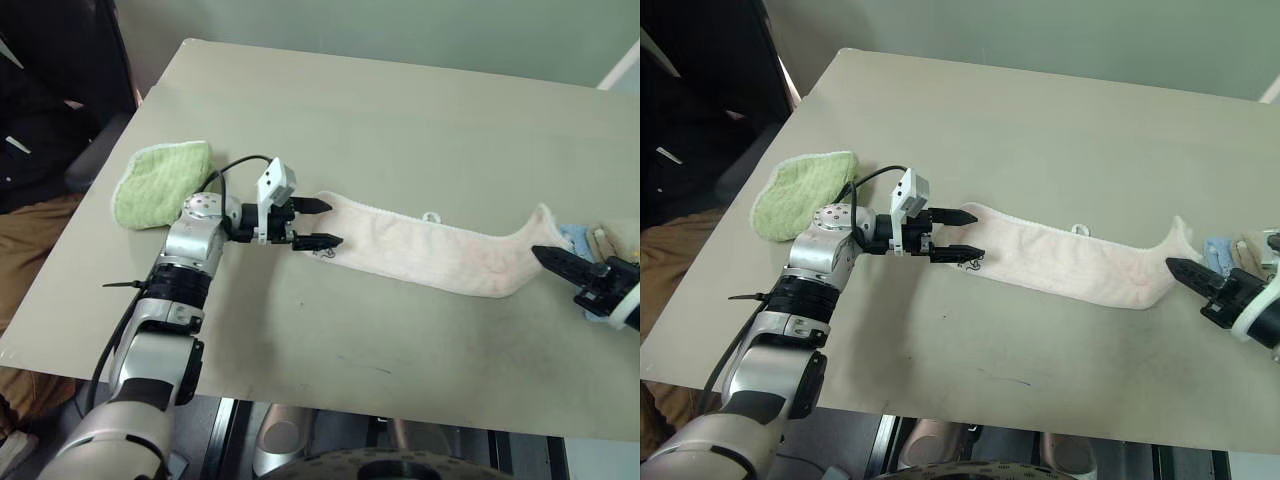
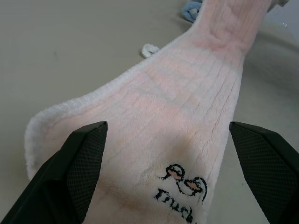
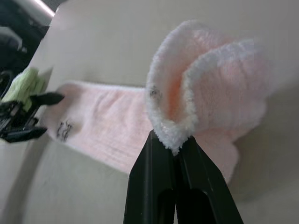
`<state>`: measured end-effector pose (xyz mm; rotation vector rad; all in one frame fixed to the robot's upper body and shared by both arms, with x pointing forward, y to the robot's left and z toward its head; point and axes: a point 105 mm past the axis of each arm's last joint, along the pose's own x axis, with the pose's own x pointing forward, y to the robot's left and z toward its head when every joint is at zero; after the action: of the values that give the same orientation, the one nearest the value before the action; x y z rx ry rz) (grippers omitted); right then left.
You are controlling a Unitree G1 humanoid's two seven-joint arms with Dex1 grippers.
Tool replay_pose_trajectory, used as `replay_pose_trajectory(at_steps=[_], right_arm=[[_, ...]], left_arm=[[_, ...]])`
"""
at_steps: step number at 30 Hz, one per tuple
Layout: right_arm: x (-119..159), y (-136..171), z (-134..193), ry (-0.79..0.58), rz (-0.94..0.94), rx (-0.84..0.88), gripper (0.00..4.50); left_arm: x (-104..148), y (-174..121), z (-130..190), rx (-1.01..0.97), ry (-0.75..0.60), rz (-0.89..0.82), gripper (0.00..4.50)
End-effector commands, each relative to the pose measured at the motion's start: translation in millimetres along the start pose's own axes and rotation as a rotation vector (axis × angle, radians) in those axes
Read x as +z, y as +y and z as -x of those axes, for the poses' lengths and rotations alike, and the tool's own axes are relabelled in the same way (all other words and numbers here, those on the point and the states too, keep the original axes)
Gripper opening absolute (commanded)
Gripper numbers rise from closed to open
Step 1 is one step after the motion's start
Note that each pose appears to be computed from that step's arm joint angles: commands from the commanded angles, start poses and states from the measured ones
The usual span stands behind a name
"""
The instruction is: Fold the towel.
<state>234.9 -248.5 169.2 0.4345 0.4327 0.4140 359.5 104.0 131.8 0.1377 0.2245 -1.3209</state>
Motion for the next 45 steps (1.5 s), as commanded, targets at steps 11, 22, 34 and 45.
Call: replay_pose_trajectory(at_steps=[11,22,34,45], right_arm=[[-36.8,61.4,-60.9,0.21,0.256,0.204,0.04],[-55.7,61.6,-90.9,0.242,0.326,0.208,0.04],[-38.2,60.1,-109.8,0.161,0.255,0.191,0.04],[-44.7,60.6,-111.3,0.188,0.26,0.185,1.31]], left_arm=[[6.1,2.6,-0.5,0.004,-0.011,-0.053,4.5],[7.4,3.5,-0.3,0.015,-0.013,-0.06,4.5],[10.4,2.4,-1.2,0.013,-0.013,-0.064,4.5],[10.2,5.0,0.2,0.041,-0.014,-0.093,4.5]])
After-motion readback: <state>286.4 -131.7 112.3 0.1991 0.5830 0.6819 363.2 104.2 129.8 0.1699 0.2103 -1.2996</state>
